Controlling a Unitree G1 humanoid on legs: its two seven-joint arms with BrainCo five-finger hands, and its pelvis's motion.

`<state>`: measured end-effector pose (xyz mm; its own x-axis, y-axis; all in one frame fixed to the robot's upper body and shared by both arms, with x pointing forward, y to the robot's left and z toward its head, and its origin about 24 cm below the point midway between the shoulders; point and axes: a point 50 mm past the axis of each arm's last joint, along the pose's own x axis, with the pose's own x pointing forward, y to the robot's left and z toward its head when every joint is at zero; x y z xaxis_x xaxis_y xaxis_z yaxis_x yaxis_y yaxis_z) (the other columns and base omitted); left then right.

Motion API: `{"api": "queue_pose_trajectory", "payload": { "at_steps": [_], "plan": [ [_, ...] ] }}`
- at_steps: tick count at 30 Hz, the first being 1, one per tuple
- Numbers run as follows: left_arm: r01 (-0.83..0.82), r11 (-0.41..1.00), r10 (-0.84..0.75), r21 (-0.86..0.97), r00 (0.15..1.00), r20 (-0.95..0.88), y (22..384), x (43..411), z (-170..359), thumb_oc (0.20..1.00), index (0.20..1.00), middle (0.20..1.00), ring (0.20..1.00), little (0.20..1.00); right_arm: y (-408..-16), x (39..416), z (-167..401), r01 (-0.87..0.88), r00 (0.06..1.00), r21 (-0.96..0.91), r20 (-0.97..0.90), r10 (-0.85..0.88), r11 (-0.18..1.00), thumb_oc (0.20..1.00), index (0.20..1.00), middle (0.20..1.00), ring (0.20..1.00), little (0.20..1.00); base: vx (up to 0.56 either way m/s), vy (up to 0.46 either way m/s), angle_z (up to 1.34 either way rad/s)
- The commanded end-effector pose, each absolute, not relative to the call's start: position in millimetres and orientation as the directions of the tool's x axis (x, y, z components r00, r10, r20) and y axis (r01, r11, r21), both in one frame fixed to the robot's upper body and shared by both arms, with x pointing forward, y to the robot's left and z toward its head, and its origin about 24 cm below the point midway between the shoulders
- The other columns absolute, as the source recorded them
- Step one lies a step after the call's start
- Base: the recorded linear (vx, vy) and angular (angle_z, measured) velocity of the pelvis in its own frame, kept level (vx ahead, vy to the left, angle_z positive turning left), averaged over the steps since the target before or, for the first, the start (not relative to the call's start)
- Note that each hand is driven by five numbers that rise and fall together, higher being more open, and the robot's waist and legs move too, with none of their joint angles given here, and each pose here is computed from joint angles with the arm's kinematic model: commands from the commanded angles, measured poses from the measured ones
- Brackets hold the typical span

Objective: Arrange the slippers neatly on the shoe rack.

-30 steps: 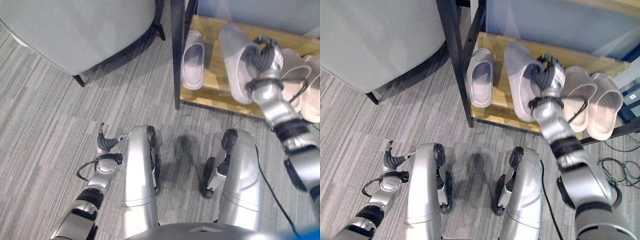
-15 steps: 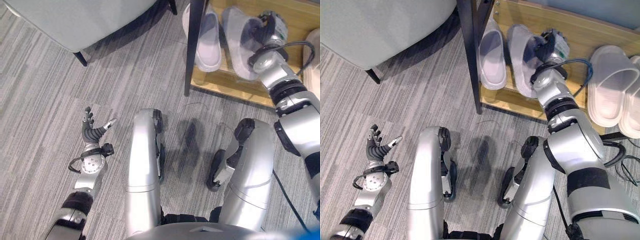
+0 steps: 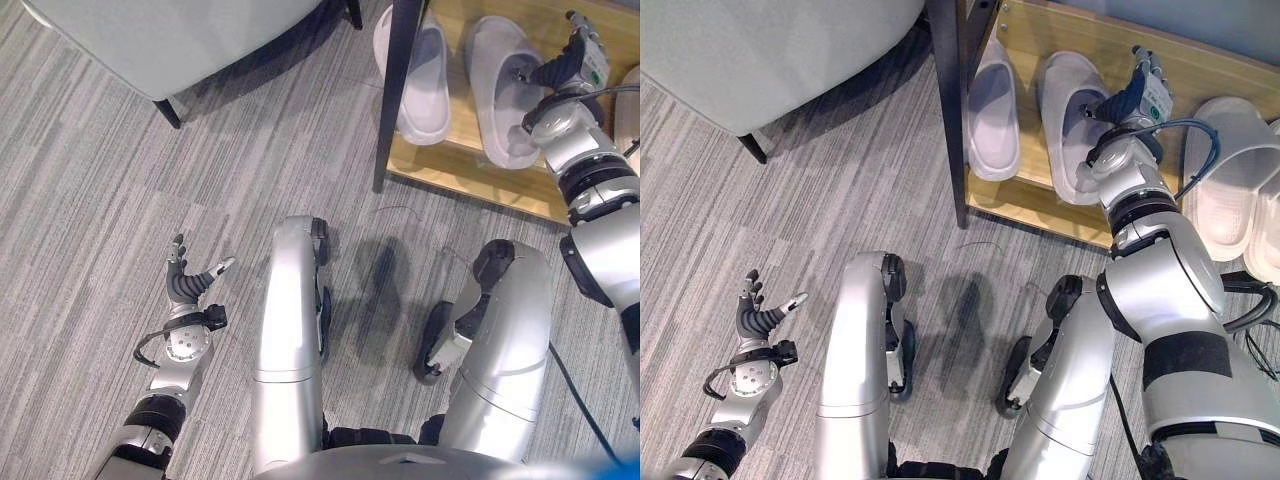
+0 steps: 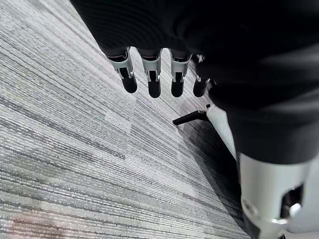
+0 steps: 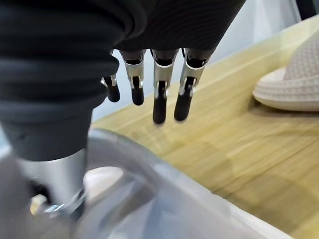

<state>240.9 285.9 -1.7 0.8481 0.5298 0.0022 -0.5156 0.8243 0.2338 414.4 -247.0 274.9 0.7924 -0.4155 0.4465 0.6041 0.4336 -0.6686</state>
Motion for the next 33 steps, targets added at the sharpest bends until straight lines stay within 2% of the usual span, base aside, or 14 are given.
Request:
{"api": "queue_pose_trajectory", "payload": {
  "at_steps": [1,11,13,19,20,23,29,33],
  "plan": [
    [-0.503,0.838,0.507,0.209,0.861,0.042,284.4,238.4,4.3,1.000,1.000,1.000,1.000,1.000,-253.6,409.3,302.6,0.671,0.741,-0.582,0.506,-0.442,0.459,1.000,1.000,1.000,1.000,1.000,0.00,0.000,0.00],
    [-0.507,0.840,0.518,0.194,0.855,-0.005,278.4,240.1,-4.2,1.000,1.000,1.000,1.000,1.000,-218.3,407.3,307.5,0.685,0.691,-0.386,0.613,-0.383,0.617,1.000,1.000,1.000,1.000,1.000,0.00,0.000,0.00],
    [-0.508,0.838,0.520,0.199,0.854,-0.008,277.4,239.7,-4.7,1.000,1.000,1.000,1.000,1.000,-204.5,402.9,314.4,0.689,0.657,-0.336,0.663,-0.358,0.642,1.000,1.000,1.000,1.000,1.000,0.00,0.000,0.00],
    [-0.501,0.843,0.514,0.195,0.858,-0.017,277.0,238.7,-5.1,1.000,1.000,1.000,1.000,1.000,-187.3,390.4,330.5,0.708,0.579,-0.276,0.754,-0.311,0.650,1.000,1.000,1.000,1.000,1.000,0.00,0.000,0.00],
    [-0.489,0.850,0.502,0.194,0.865,-0.019,278.0,239.9,-3.6,1.000,1.000,1.000,1.000,1.000,-183.7,393.4,329.0,0.664,0.622,-0.287,0.725,-0.297,0.691,1.000,1.000,1.000,1.000,1.000,0.00,0.000,0.00],
    [-0.473,0.860,0.483,0.193,0.875,-0.008,278.5,242.1,-0.2,1.000,1.000,1.000,1.000,1.000,-179.0,399.7,323.5,0.602,0.687,-0.350,0.686,-0.241,0.718,1.000,1.000,1.000,1.000,1.000,0.00,0.000,0.00],
    [-0.455,0.868,0.465,0.198,0.885,-0.005,280.4,242.9,0.0,1.000,1.000,1.000,1.000,1.000,-166.6,413.9,312.6,0.537,0.782,-0.559,0.610,-0.125,0.631,1.000,1.000,1.000,1.000,1.000,0.00,0.005,0.01],
    [-0.454,0.868,0.467,0.200,0.884,-0.018,281.5,241.1,-3.7,1.000,1.000,1.000,1.000,1.000,-162.7,416.1,314.4,0.556,0.780,-0.611,0.617,-0.101,0.564,1.000,1.000,1.000,1.000,1.000,0.00,0.005,0.01]
  ]
}}
